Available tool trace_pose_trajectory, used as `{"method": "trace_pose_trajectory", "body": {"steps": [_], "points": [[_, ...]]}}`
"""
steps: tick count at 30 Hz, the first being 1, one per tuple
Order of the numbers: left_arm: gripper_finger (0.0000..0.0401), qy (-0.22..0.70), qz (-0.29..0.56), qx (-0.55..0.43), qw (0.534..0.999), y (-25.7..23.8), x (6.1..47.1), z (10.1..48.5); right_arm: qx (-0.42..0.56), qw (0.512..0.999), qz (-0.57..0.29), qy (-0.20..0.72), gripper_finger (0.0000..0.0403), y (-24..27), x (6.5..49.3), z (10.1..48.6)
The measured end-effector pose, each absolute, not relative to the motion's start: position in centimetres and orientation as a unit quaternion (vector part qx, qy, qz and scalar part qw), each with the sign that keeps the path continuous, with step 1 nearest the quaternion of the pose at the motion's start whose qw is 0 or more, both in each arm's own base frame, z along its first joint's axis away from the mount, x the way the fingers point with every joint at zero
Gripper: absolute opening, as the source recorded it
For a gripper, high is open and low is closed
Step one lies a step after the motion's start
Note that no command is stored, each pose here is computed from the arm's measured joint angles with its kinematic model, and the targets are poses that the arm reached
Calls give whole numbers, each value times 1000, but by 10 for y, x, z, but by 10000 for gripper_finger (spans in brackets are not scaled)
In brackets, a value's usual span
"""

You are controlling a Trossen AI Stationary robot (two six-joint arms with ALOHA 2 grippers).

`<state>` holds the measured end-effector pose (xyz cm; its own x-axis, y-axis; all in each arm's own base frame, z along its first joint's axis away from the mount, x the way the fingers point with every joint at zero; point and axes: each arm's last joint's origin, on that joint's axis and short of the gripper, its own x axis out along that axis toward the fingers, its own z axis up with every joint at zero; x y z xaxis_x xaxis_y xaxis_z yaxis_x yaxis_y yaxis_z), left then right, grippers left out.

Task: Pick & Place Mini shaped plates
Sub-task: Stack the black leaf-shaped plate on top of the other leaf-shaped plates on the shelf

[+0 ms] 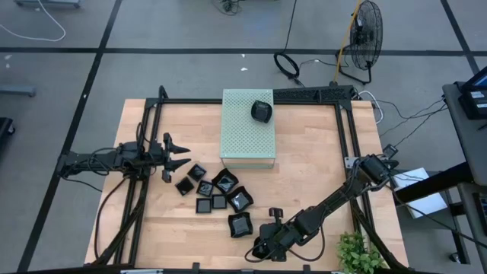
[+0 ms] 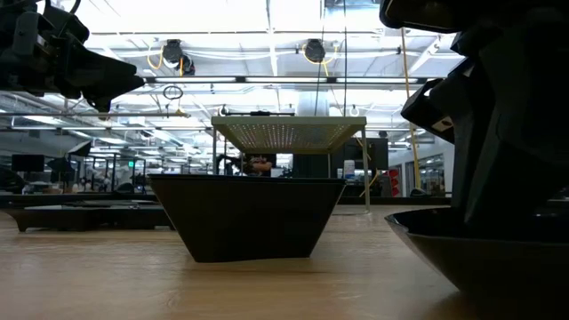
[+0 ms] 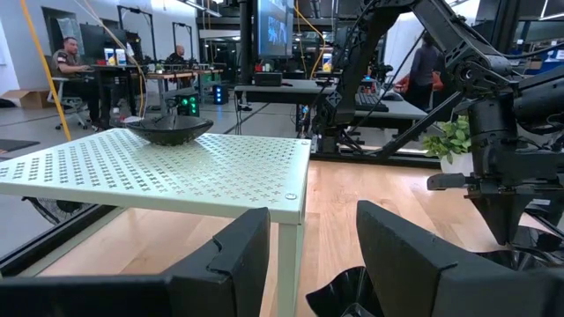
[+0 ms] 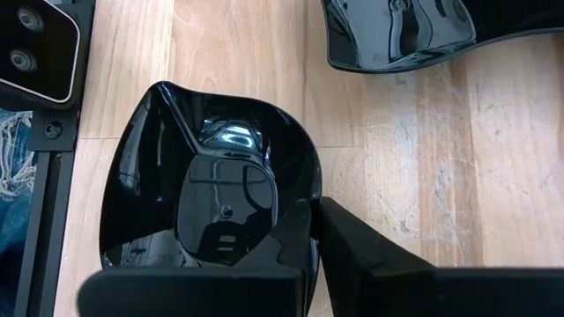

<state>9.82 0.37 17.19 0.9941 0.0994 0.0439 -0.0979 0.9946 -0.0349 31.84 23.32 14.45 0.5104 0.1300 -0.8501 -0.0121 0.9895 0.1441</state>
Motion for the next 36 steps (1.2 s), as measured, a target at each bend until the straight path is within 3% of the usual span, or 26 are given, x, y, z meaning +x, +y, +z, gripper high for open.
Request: {"method": "trace_pose_trajectory", "body": {"steps": [27,36], "points": [[175,-23,50,-16,998,4,98,172,55,868,43,492,13,232,320,145],[175,-23,50,-16,998,4,98,172,58,882,51,466,13,220,321,174]]}}
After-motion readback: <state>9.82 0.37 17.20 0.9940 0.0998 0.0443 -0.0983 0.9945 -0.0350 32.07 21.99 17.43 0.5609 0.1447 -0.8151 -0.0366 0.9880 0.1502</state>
